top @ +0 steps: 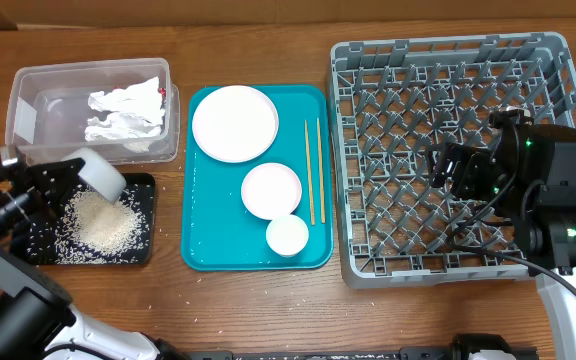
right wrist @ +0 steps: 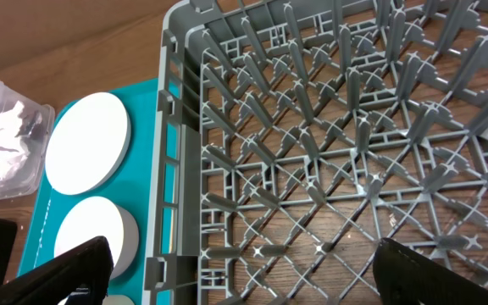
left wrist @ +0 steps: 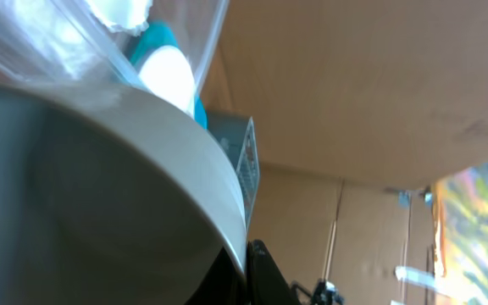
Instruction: Sort waste into correct bins and load items into the dishwasher
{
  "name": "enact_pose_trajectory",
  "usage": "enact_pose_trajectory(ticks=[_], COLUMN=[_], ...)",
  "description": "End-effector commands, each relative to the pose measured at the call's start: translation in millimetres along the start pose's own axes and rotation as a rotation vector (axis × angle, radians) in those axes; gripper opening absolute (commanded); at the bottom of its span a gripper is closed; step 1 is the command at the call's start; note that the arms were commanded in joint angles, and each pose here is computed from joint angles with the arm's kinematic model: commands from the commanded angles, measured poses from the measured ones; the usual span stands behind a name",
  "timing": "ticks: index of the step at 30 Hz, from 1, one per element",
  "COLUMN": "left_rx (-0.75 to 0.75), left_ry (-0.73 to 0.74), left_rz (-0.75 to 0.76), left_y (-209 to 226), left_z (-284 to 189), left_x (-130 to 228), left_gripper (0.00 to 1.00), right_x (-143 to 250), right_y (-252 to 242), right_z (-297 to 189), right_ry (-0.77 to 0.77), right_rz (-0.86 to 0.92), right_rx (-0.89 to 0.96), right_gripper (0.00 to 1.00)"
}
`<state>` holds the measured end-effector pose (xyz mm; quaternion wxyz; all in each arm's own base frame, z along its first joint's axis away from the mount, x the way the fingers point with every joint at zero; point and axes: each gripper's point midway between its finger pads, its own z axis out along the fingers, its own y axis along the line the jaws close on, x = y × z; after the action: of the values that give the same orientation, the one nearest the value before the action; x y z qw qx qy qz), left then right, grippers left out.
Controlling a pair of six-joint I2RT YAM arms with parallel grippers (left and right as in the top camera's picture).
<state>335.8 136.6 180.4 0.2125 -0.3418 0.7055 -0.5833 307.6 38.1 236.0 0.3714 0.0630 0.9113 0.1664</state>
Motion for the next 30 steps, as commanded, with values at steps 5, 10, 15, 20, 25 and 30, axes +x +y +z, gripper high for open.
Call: enact_pose_trajectory(ticks=[5, 10, 15, 20, 25, 30], left_rx=[-0.228, -0.830, -1.151, -1.337, -1.442, -1.440], left_ry=[0.269, 0.379, 0.440, 0.531, 0.575, 0.585], left_rz=[0.453, 0.557, 0.655, 0.740, 0.765, 0.771], left_y=[-52, 9, 51, 88, 110, 110], left_z=[67, 115, 146, 170, 174, 177], left_x=[65, 93, 122, 151, 160, 160], left_gripper=[0.04, 0.04, 0.04, 0.04, 0.04, 0.29], right_x=[-11, -11, -11, -11, -9, -9], right_y=[6, 6, 6, 6, 6, 6], right_z=[-7, -7, -7, -7, -7, -7], right_ry=[-0.032, -0.033, -0.032, -0.032, -0.027, -0.025], right_rz=[-0.020, -0.020, -0.020, -0.020, -0.019, -0.018], right_rx=[-0.013, -0.012, -0.012, -0.012, -0.011, -0.010], right_gripper=[1.00, 1.00, 1.00, 1.00, 1.00, 1.00])
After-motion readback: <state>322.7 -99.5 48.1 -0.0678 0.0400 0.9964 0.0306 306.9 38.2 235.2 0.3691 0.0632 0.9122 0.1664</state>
